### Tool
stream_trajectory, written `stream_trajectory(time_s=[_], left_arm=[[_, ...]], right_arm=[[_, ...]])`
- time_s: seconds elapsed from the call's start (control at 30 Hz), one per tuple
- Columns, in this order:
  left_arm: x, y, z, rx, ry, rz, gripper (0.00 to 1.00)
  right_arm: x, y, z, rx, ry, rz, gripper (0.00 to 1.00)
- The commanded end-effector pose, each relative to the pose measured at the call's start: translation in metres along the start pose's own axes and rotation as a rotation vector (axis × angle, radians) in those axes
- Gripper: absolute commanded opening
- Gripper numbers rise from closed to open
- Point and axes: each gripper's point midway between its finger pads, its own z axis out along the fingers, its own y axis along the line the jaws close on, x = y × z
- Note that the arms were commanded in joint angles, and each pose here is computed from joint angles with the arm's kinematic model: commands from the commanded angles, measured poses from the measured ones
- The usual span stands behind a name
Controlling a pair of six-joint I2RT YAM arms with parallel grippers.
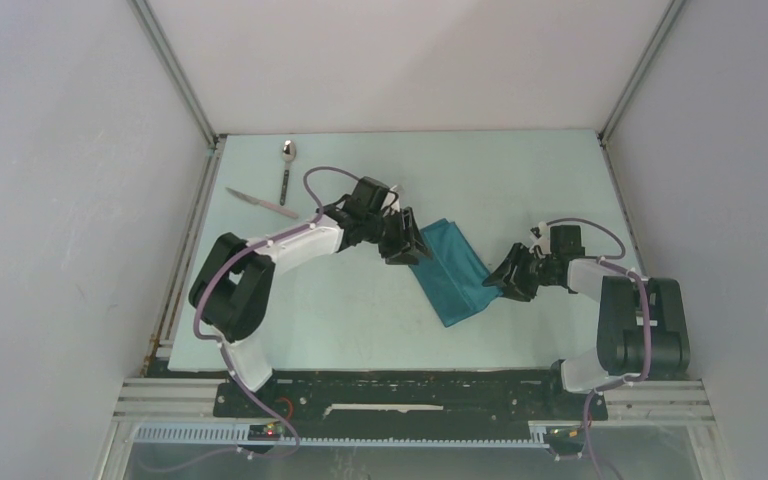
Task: Fold the napkin into a case and place the utensils inside
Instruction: Pick up the 2/3-rectangle-folded napkin at the center of the board, then fold the 2/3-rectangle-folded napkin at the center of the board.
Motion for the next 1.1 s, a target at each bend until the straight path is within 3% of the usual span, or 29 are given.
stream_trajectory(time_s=[0.0, 0.2, 0.43, 0.6, 0.83, 1.07], left_arm=[[-0.007, -0.007, 0.01, 0.051, -0.005, -0.018, 0.48], [-0.01, -0.009, 0.034, 0.056, 0.009, -0.054, 0.35], [-0.005, 0.001, 0.069, 0.019, 0.016, -0.086, 0.27], [0.0, 0.018, 0.082, -0.025, 0.016, -0.109, 0.24], [0.006, 0.037, 0.092, -0.055, 0.027, -0.134, 0.21], [0.008, 0.046, 0.097, -0.072, 0.03, -0.144, 0.19]], right_arm=[[-0.009, 0.004, 0.0, 0.002, -0.015, -0.041, 0.59], [-0.014, 0.011, 0.001, -0.031, -0.021, -0.061, 0.46], [-0.021, 0.028, 0.003, -0.046, -0.043, -0.132, 0.23], [-0.015, 0.043, 0.002, -0.031, -0.041, -0.203, 0.11], [-0.004, 0.055, 0.002, 0.006, -0.027, -0.299, 0.0], [0.022, 0.073, 0.009, 0.003, 0.027, -0.383, 0.0]])
